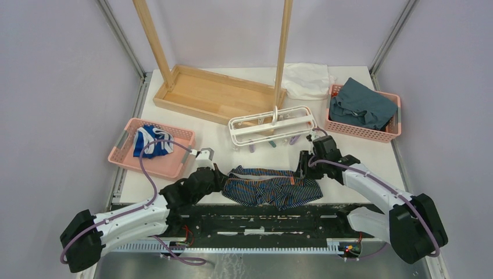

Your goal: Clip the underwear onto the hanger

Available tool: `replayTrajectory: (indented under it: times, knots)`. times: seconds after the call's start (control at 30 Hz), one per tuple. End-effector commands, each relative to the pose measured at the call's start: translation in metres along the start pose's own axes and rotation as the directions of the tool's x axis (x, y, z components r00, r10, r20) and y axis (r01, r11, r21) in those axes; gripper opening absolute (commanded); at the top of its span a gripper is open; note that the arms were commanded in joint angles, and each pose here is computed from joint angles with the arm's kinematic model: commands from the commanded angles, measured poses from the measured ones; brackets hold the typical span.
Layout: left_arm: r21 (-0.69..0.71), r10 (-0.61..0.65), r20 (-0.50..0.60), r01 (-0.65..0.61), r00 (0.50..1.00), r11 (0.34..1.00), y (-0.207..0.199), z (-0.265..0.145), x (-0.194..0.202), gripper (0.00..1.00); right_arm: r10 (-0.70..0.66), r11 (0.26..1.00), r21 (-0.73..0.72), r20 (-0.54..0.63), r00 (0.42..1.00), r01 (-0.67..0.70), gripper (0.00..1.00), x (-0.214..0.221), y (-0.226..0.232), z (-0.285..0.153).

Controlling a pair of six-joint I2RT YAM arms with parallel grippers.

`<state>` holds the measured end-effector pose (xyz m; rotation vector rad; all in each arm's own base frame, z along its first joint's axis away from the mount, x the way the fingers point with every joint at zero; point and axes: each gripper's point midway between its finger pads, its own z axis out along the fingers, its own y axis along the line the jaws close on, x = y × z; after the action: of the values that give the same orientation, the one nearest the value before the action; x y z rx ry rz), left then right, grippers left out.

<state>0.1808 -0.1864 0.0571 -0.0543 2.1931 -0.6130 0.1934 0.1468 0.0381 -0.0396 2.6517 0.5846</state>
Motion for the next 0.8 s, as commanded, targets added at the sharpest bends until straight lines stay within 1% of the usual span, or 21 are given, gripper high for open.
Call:
replayTrajectory:
  times: [0.0, 0.3, 0.4, 0.6, 0.67, 0.77]
  knots:
    - [0.025, -0.010, 0.036, 0.009, 0.999, 1.000, -0.007, 0.000, -0.010, 0.03, 0.004, 0.999, -0.037, 0.043, 0.999, -0.003, 0.49, -0.013, 0.007, 0.005]
    - [0.021, -0.007, 0.035, 0.006, 0.999, 1.000, -0.006, 0.000, -0.009, 0.03, 0.004, 1.000, -0.011, 0.017, 1.000, -0.003, 0.49, -0.007, 0.001, 0.011]
    - [0.021, -0.006, 0.035, 0.005, 0.999, 1.000, -0.006, 0.000, -0.009, 0.03, 0.002, 1.000, 0.007, 0.013, 1.000, -0.002, 0.56, -0.005, -0.003, 0.008]
    - [0.021, -0.005, 0.033, 0.005, 0.999, 1.000, -0.006, 0.001, -0.009, 0.03, -0.012, 0.999, 0.035, 0.037, 0.999, 0.011, 0.62, -0.008, -0.006, 0.000]
    - [0.021, -0.005, 0.033, 0.005, 0.999, 1.000, -0.006, 0.001, -0.008, 0.03, -0.013, 0.999, 0.033, 0.038, 0.999, 0.012, 0.63, -0.008, -0.006, 0.000]
    - [0.022, -0.005, 0.033, 0.004, 0.999, 1.000, -0.006, 0.001, -0.008, 0.03, -0.007, 1.000, 0.010, 0.026, 1.000, 0.006, 0.59, -0.007, -0.002, 0.003]
